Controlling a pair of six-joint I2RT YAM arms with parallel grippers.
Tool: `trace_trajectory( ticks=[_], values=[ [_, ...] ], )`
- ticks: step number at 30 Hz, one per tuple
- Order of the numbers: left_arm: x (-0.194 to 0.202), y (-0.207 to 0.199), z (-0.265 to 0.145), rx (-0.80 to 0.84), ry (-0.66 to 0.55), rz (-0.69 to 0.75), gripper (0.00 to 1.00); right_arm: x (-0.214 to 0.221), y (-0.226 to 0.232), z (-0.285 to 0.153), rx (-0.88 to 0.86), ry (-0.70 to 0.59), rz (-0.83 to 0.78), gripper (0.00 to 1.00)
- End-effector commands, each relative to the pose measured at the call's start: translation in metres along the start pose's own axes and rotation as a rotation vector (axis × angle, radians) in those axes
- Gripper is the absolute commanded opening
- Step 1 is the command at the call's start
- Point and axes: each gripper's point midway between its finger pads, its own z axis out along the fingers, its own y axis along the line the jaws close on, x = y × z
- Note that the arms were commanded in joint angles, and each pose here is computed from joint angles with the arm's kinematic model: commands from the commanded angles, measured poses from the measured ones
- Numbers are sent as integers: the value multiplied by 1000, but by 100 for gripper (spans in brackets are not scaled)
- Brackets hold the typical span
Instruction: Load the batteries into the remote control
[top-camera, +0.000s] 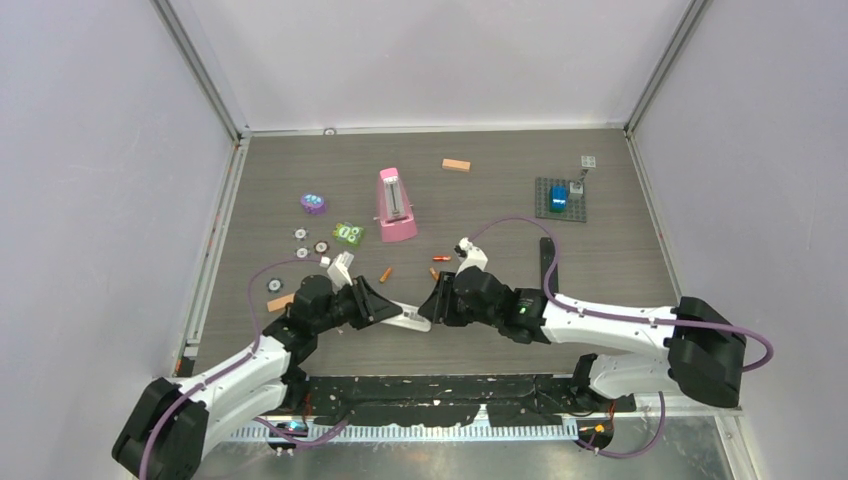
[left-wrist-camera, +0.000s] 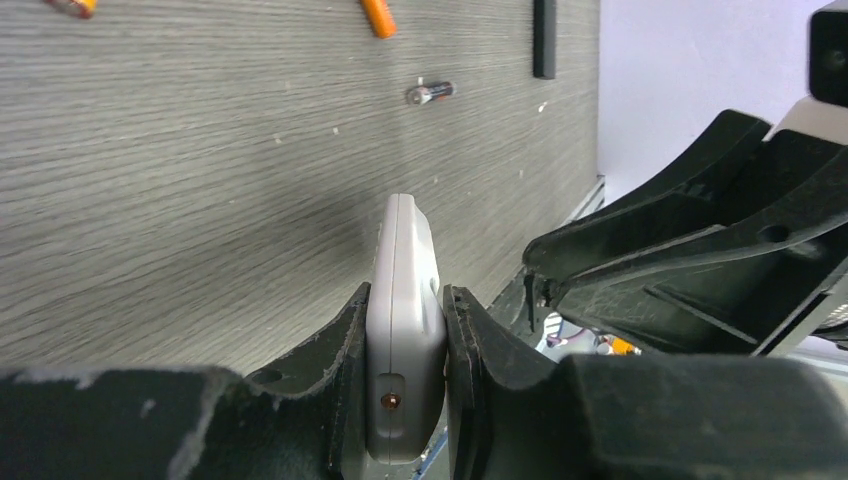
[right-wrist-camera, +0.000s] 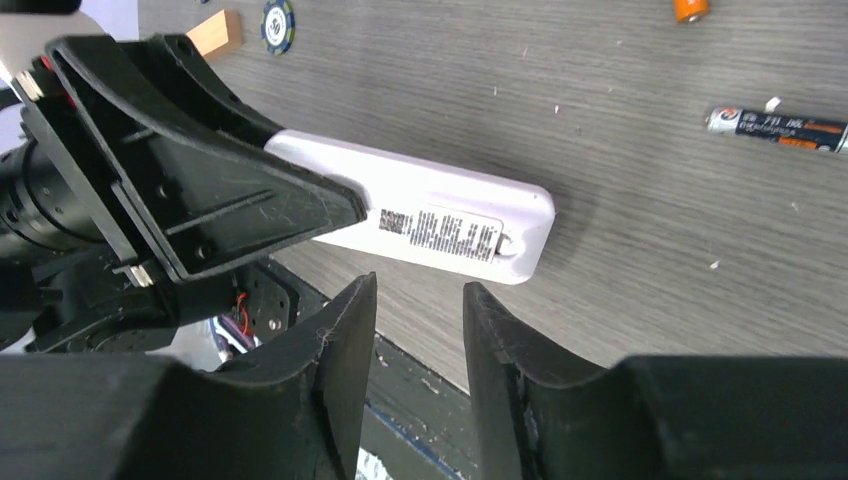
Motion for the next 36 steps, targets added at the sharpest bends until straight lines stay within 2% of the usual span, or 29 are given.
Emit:
trace_trajectory(
  ticks=[1, 6, 17, 36],
  values=[
    [-5, 7, 3, -11, -34, 42, 0, -18, 14, 11, -39, -93, 51, 46],
    [1, 20, 3, -59, -13, 44, 0, -7, 12, 25, -46, -47, 80, 55],
    [7, 46, -3, -180, -1, 31, 0, 9, -7, 47, -24, 5, 126, 59],
    [15, 49, 1, -180, 49, 19, 0, 25, -21, 60, -80, 40, 240, 59]
  ],
)
